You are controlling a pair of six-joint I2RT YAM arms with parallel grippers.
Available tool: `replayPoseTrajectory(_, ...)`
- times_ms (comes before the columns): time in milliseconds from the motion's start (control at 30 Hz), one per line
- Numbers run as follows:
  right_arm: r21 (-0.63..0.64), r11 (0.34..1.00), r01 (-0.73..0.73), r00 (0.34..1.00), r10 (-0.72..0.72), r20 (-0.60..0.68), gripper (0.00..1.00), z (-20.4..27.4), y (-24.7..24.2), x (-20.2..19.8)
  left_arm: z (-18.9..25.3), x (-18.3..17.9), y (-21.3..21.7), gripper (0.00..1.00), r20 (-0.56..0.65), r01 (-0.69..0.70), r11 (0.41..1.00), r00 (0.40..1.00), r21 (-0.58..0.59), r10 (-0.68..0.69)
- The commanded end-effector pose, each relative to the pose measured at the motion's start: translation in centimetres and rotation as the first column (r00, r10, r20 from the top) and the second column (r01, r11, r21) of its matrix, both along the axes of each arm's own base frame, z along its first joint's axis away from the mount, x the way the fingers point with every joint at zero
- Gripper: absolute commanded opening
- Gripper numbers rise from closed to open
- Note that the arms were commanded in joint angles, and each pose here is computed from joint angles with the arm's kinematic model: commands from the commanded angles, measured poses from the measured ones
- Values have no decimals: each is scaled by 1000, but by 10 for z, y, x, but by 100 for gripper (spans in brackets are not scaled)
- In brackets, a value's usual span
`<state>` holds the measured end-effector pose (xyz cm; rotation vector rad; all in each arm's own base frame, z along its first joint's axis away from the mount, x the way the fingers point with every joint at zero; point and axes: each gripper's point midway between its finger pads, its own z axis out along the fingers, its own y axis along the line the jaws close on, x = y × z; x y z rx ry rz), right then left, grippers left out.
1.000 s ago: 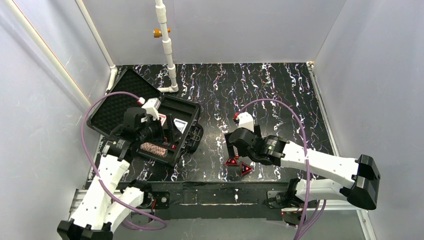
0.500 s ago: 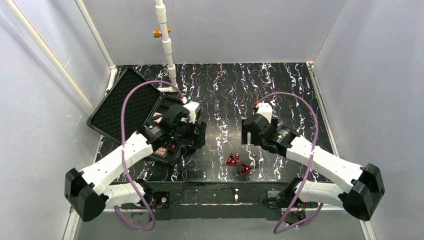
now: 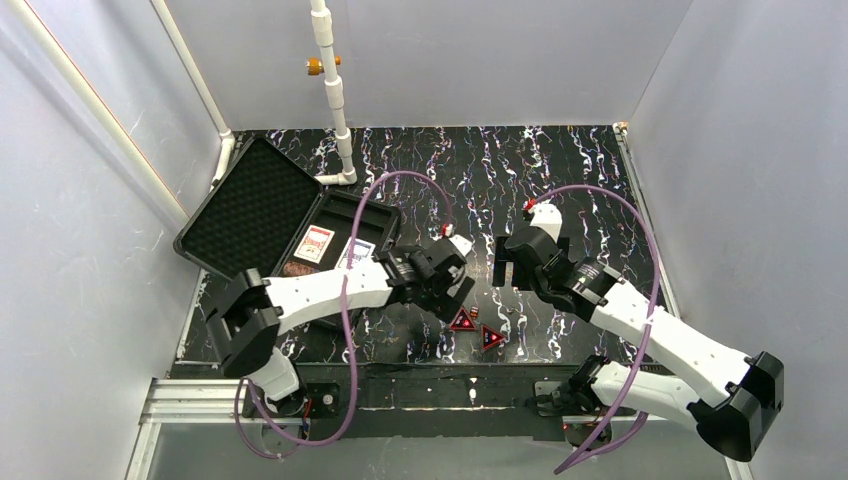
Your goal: Pack up texas hold em set
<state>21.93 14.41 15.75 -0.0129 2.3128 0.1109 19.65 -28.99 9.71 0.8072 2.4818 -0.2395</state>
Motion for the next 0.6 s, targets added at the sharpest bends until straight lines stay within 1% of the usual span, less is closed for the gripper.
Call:
replayPoseTrajectory(0, 30, 1000, -5, 1000, 4, 22, 99, 10, -1, -1, -3, 9, -9, 96, 73, -46, 998, 996, 51, 42)
replayPoseTrajectory(400, 41, 999, -10, 1000, 9, 24, 98, 8, -1, -2, -36, -15, -44, 98, 50, -13, 997, 999, 74, 9)
replayPoseTrajectory(567, 41, 999, -14, 1000, 13, 24, 98, 8, 0, -2, -45, -19, -50, 98, 42, -26, 997, 999, 75, 23)
